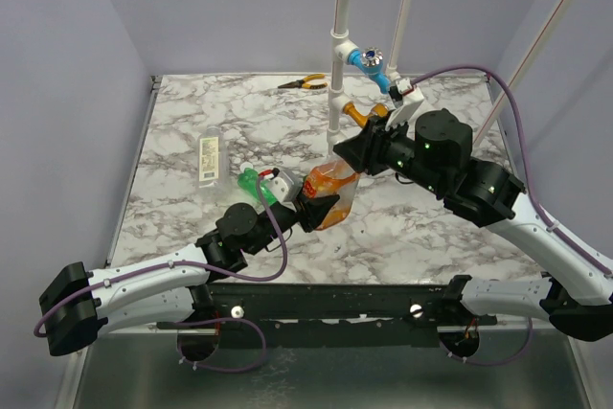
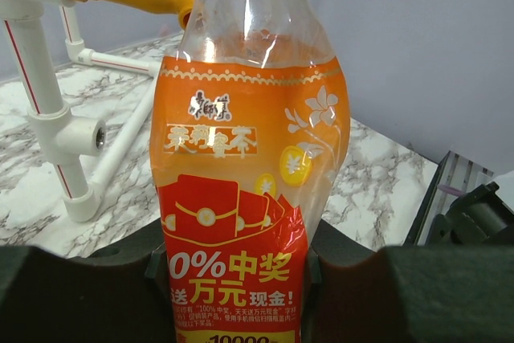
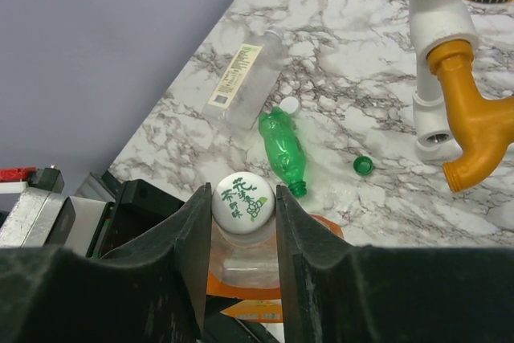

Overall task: Screw on the bottle caps
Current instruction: Screw the bottle cap onto the plastic bottle.

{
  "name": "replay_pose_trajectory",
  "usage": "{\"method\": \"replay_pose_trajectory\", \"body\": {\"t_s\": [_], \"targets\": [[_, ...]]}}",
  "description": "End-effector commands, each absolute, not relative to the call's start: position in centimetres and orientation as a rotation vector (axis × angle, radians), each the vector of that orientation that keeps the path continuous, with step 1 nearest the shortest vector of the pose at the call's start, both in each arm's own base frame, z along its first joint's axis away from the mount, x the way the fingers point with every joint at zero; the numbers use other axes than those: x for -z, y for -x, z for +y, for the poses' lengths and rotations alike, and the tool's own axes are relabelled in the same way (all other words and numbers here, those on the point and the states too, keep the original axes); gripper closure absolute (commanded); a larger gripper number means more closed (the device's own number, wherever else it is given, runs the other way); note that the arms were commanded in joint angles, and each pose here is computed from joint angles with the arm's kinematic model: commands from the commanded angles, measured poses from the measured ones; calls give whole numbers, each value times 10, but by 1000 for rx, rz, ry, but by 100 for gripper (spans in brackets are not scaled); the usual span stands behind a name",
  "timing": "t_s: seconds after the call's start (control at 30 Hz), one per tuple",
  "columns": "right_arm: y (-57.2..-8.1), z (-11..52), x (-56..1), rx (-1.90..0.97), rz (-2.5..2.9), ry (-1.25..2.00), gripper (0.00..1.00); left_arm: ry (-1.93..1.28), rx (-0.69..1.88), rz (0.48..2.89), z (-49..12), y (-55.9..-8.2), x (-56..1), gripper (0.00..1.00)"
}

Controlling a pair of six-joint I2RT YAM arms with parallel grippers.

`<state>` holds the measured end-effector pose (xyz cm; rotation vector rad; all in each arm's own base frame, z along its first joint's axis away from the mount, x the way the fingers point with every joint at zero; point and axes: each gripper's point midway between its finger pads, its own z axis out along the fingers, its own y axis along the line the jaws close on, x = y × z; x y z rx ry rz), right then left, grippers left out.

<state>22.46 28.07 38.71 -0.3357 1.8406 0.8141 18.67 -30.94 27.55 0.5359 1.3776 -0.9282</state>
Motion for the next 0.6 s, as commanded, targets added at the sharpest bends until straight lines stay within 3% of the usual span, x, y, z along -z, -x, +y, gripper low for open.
{"method": "replay_pose_trajectory", "body": {"t_s": [0.0, 0.57], "targets": [[-225, 278, -383, -780, 1851, 346, 79, -581, 969, 1348, -314, -178, -283, 100], [-201, 270, -396, -806, 1891, 463, 84, -784, 977, 1313, -311, -153, -272, 100]]}}
